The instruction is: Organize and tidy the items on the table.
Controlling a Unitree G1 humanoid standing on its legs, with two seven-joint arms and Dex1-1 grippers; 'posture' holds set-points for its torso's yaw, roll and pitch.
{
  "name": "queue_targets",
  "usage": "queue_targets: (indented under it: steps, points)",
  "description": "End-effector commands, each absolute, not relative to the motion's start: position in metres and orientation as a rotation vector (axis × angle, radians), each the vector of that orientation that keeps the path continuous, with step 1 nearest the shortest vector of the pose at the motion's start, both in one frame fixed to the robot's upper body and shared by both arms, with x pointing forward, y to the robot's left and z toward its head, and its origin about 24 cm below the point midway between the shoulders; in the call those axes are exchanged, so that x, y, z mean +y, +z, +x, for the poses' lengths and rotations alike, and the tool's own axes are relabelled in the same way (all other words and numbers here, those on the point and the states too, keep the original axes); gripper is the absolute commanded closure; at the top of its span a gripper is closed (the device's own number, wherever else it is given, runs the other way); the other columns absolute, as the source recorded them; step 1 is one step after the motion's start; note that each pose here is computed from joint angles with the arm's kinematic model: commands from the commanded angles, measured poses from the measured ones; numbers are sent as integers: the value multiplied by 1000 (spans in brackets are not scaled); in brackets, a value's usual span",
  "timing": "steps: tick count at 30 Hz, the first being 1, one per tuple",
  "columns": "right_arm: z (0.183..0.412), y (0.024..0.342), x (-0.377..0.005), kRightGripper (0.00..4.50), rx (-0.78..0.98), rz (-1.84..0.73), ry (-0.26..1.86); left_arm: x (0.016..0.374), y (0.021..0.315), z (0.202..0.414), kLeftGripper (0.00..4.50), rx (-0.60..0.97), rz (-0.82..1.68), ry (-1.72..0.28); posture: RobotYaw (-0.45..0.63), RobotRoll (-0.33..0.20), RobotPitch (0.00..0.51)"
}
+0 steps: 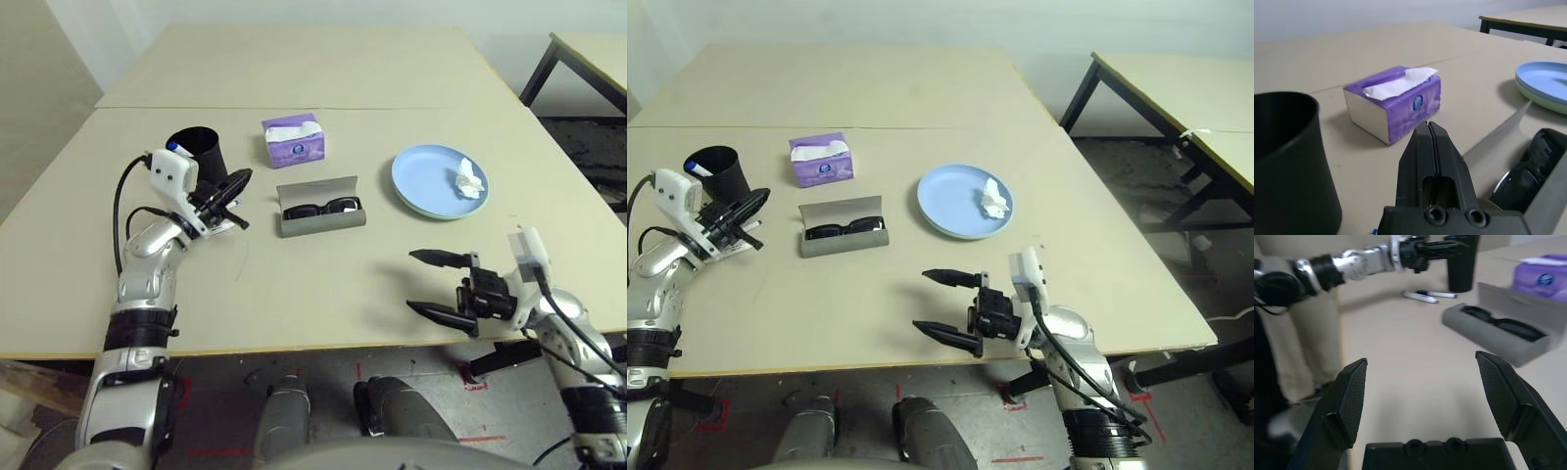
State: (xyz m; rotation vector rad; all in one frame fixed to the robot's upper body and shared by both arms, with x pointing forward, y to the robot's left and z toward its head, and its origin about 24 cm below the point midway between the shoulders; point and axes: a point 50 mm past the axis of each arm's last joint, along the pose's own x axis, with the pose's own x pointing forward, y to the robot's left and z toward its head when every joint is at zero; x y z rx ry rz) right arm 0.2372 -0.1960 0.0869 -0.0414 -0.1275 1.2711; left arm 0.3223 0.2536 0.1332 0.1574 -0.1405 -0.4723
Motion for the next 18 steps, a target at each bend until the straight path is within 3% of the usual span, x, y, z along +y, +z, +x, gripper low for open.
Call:
queue_targets:
  steps: [1,18]
  points:
    - [241,85,-204,0,-124,-66,1203,247,127,326,4490,-103,147,-488,-68,0,103]
    - [236,90,-205,0,-139,-58,1118,225,125,347,4490,27,113,-491,-120,0,87]
